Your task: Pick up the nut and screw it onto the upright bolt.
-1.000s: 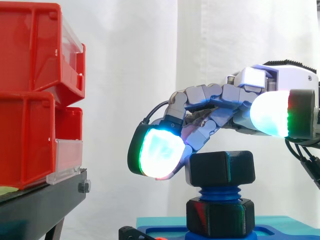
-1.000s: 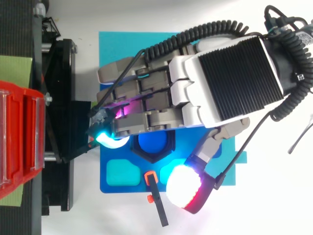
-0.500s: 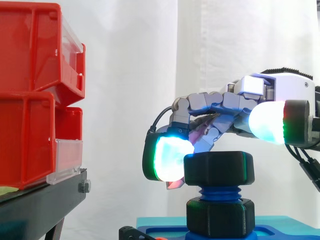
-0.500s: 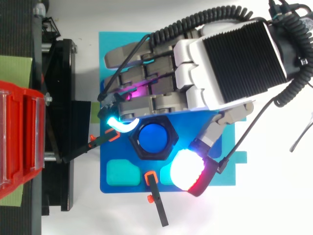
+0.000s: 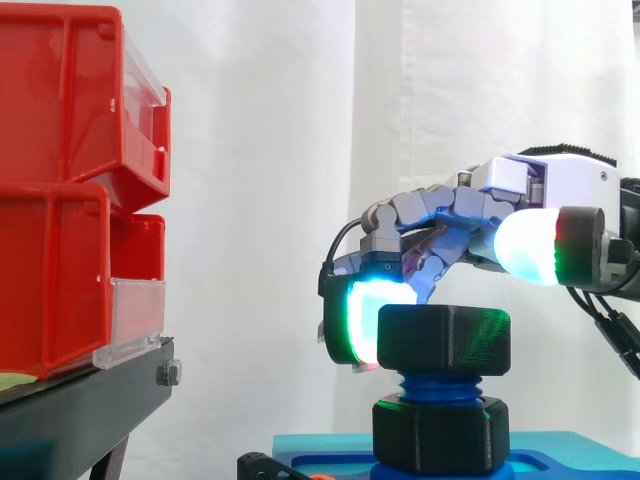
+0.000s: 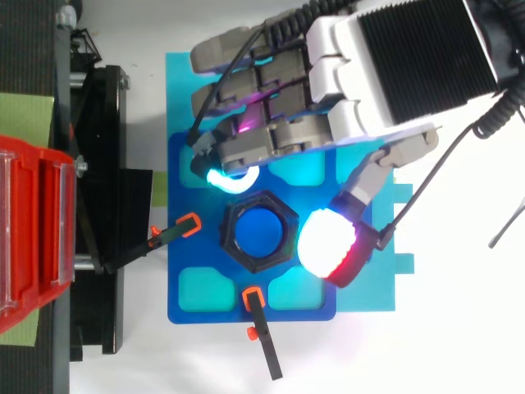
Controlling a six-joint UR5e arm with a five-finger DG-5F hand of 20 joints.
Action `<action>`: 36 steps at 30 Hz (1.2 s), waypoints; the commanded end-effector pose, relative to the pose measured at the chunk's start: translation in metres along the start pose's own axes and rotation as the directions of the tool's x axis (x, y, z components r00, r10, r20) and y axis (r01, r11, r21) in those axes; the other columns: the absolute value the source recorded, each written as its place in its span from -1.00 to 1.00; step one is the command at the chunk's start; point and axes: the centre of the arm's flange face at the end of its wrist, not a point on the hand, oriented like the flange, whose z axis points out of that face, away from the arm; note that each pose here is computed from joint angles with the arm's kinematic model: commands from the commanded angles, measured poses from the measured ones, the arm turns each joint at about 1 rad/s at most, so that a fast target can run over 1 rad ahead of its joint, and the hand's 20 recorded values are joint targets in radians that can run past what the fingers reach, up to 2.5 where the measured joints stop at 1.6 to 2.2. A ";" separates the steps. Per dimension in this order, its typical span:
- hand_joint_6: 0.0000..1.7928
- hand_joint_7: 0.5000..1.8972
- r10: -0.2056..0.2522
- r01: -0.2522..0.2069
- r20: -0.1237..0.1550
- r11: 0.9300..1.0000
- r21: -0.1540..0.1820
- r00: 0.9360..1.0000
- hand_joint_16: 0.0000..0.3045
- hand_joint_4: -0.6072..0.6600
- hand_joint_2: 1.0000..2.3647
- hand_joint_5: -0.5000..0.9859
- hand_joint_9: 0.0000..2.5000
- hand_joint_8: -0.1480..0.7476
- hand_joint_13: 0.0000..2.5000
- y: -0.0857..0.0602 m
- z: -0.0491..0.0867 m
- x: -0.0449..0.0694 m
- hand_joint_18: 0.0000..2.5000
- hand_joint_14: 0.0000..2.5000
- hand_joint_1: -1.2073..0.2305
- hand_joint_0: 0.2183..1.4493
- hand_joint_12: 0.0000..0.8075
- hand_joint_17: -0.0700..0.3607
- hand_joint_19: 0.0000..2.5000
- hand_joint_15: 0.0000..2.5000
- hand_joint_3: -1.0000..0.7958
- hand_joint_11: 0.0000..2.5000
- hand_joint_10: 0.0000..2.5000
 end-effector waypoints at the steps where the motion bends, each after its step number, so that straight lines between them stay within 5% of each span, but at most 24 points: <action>1: -0.39 0.31 -0.006 0.006 0.003 1.000 -0.004 1.000 -0.86 0.22 -1.00 -0.42 -0.28 -0.04 -0.39 -0.008 -0.007 -0.003 -0.60 -1.00 0.42 -0.54 -0.47 -0.45 -0.99 -1.00 -0.44 -1.00 -1.00; 6: -0.44 -0.12 -0.008 0.008 0.005 1.000 -0.003 1.000 -0.85 0.33 -1.00 -0.46 -0.31 -0.09 -0.42 -0.013 -0.010 -0.005 -0.62 -1.00 0.43 -0.55 -0.46 -0.43 -0.98 -1.00 -0.44 -1.00 -1.00; 11: -0.44 -0.44 -0.034 0.035 0.049 0.999 -0.027 0.998 -0.83 0.30 -1.00 -0.48 -0.34 -0.12 -0.46 -0.014 0.004 -0.028 -0.65 -1.00 0.44 -0.56 -0.44 -0.41 -0.97 -1.00 -0.44 -1.00 -1.00; 20: -0.44 -0.65 -0.049 0.056 0.093 0.996 -0.073 0.994 -0.82 0.25 -1.00 -0.50 -0.37 -0.14 -0.49 0.004 0.025 -0.032 -0.67 -1.00 0.46 -0.57 -0.41 -0.39 -0.98 -1.00 -0.44 -1.00 -1.00; 28: -0.44 -0.84 -0.036 0.044 0.098 0.996 -0.076 0.994 -0.81 0.15 -1.00 -0.58 -0.53 -0.21 -0.65 0.027 0.042 -0.026 -0.86 -1.00 0.47 -0.58 -0.37 -0.38 -1.00 -1.00 -0.44 -1.00 -1.00; 32: -0.44 -0.87 -0.023 0.030 0.081 0.996 -0.083 0.996 -0.80 0.12 -1.00 -0.59 -0.61 -0.22 -0.70 0.038 0.040 -0.009 -0.94 -1.00 0.49 -0.59 -0.34 -0.35 -1.00 -1.00 -0.44 -1.00 -1.00; 36: -0.44 -0.87 -0.024 0.032 0.096 0.997 -0.075 0.995 -0.79 0.13 -1.00 -0.59 -0.63 -0.22 -0.73 0.045 0.039 0.003 -0.97 -1.00 0.51 -0.60 -0.31 -0.34 -1.00 -1.00 -0.44 -1.00 -1.00</action>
